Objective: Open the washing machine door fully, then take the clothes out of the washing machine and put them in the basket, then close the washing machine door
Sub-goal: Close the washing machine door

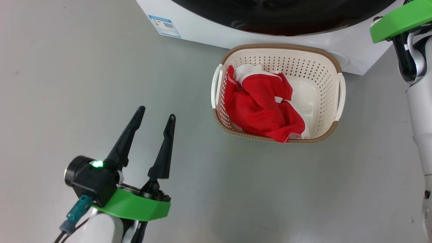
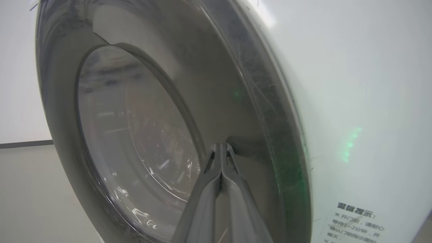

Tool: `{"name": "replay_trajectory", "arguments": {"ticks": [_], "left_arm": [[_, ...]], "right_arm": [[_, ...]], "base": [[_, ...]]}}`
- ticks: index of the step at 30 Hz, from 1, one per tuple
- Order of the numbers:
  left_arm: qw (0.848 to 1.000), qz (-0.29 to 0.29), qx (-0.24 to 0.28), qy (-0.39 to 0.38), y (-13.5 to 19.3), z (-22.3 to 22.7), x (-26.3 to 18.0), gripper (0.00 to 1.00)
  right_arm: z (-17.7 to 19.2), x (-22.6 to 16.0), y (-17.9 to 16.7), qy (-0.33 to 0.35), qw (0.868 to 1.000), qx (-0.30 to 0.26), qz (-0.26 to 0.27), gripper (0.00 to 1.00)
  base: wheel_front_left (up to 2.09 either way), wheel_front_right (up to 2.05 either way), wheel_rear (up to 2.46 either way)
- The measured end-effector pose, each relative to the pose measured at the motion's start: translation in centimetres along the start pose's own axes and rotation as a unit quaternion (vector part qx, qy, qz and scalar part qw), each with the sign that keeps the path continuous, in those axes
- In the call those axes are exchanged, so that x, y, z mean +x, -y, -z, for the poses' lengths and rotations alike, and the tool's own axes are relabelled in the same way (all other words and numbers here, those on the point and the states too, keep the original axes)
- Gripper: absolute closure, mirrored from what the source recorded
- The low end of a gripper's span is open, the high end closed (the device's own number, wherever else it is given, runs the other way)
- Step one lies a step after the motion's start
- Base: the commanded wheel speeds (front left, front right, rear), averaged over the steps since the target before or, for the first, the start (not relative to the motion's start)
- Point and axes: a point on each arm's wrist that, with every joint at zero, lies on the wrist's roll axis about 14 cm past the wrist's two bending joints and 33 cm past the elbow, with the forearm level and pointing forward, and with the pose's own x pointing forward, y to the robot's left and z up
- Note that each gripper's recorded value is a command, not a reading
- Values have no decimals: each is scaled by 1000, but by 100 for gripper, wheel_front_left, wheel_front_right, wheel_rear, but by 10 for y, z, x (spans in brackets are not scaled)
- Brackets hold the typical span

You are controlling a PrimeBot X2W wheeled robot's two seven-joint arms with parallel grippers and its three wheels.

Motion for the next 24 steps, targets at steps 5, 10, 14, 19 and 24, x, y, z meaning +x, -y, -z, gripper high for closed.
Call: {"name": "replay_trajectory", "arguments": {"ticks": [5, 10, 14, 19, 24], "left_arm": [[1000, 4, -4, 3, 3, -2, 1, 0], [1000, 4, -12, 11, 4, -6, 4, 0], [1000, 7, -17, 18, 7, -9, 6, 0], [999, 11, -24, 30, 11, -16, 8, 0], [998, 21, -39, 43, 19, -25, 10, 0]], "right_arm": [[-5, -2, 0, 3, 1000, 3, 2, 100], [-21, -8, 3, 18, 1000, 0, 7, 0], [-23, -26, 1, 18, 1000, 9, 8, 0], [-21, -53, -8, 8, 1000, 9, 2, 0], [-31, -79, -8, 9, 1000, -1, 7, 0]], "base": [[0, 0, 0], [0, 0, 0], [0, 0, 0], [0, 0, 0], [0, 0, 0]]}}
